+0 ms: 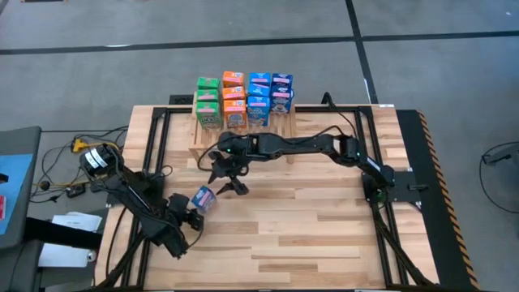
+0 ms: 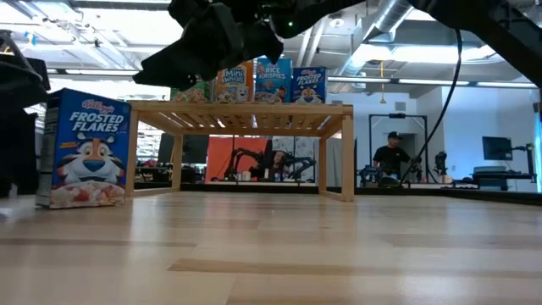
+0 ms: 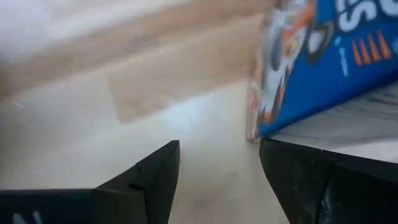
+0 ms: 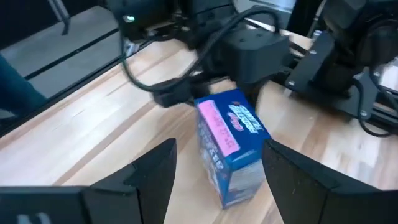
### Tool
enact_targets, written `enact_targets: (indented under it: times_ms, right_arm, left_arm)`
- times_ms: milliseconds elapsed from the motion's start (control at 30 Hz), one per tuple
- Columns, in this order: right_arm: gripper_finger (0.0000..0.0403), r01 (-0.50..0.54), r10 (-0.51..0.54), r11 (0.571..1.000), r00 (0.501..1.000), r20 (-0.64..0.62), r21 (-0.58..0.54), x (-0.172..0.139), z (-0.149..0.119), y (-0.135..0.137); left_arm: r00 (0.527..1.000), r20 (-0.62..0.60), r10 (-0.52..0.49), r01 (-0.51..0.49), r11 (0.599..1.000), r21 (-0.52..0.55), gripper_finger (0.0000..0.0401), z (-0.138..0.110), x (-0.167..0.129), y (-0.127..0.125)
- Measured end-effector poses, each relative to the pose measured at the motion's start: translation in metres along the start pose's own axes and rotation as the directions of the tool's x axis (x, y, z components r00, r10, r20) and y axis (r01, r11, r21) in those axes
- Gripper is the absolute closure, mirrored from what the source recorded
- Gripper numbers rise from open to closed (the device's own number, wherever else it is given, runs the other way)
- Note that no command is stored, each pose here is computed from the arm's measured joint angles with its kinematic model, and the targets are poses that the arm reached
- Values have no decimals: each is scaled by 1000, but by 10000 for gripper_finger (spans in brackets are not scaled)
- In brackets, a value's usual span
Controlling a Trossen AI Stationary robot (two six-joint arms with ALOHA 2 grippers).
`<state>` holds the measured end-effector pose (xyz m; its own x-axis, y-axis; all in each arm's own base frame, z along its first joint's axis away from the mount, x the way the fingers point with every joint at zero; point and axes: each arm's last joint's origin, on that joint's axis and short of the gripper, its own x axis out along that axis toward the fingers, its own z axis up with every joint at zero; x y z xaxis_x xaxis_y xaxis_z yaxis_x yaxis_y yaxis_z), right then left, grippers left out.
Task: Stack cereal on shelf
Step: Put the blue cereal box on the shelf aligned with the other blue cereal boxes
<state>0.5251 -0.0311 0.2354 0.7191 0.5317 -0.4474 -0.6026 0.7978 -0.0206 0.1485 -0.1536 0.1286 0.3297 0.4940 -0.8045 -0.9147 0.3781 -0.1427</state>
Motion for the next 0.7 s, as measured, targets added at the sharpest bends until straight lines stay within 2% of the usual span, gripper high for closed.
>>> enact_targets:
  times_ms: [167, 433, 700]
  right_arm:
    - [143, 16, -16, 1000, 1000, -7, -9, -6, -4, -8]
    - [140, 49, -47, 990, 999, -22, 129, -28, -15, -30]
    - [88, 14, -10, 995, 999, -34, 95, -15, -10, -15]
  left_arm:
    - [997, 29, 77, -79, 995, 57, 191, 5, 0, 7]
    - [994, 41, 102, -104, 993, 53, 191, 9, 2, 7]
    - [994, 48, 102, -105, 993, 54, 191, 10, 3, 7]
